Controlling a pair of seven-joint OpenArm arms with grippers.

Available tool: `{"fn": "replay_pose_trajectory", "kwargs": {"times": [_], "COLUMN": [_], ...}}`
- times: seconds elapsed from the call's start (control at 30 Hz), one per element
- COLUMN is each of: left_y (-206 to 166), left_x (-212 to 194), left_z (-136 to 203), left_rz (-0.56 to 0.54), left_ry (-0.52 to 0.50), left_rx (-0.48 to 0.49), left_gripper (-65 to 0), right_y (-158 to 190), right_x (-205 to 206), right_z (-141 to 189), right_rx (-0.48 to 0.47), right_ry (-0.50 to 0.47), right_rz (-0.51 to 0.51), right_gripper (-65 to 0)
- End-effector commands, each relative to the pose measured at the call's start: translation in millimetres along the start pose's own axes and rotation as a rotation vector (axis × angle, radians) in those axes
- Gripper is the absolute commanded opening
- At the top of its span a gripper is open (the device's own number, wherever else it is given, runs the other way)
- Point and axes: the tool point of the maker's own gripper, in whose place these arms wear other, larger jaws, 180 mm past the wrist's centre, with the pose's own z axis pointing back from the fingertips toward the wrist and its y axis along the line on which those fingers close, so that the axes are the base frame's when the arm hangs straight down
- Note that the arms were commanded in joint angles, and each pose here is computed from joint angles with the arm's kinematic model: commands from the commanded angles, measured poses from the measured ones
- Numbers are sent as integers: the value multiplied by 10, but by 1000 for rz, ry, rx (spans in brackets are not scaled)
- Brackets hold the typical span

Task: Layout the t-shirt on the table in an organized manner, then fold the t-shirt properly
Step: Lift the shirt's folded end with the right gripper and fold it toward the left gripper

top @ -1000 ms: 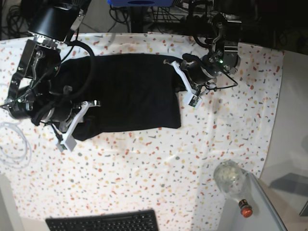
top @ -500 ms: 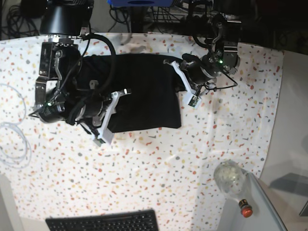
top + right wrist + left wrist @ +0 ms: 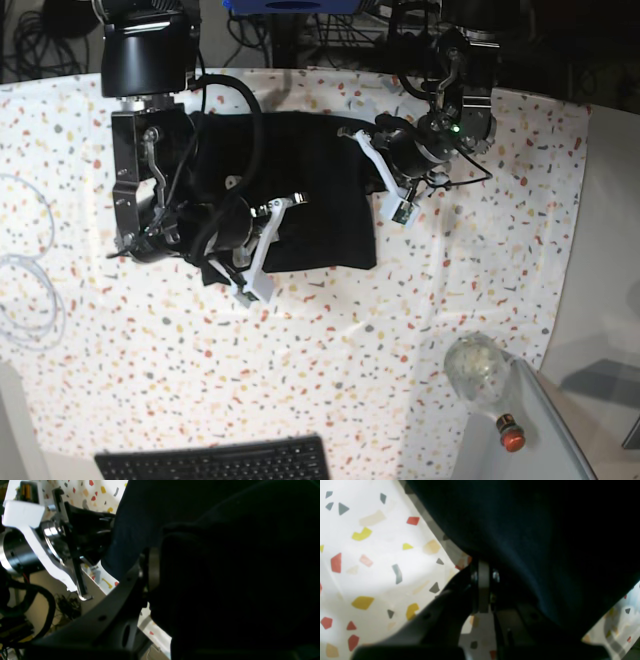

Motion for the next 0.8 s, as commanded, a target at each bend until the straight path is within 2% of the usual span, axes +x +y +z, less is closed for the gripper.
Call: {"fn": "replay_pose_trajectory", "kwargs": {"times": [0.0,0.17,0.57,0.7,0.73,0.77], "left_y": [8,5,10,40,40,62], "left_x": [128,132,138,293,343,361], "left_z": [8,8,12,88,113,137], "left_rz": [-7,-4,-3,-24,-32,-44], "left_ry": [-38,-40,-42,-84,-97,-92], "left_rx": [-1,-3,-3,13,17,23], "left_gripper": [-650,-650,-650,-650,-650,-650], "right_y": [61,32,-4,-7,-7,-7], "right_x": [268,339,215,260,260,260], "right_z": [50,-11,-158,-144,-144,-144], "right_rx": [19,27,46,44,44,44], "right_ry": [-73,-73,-33,-40,-40,-40], "right_rz": [22,13,-29,-24,-24,-24], "right_gripper": [-650,-650,-650,-650,-626,-564]}}
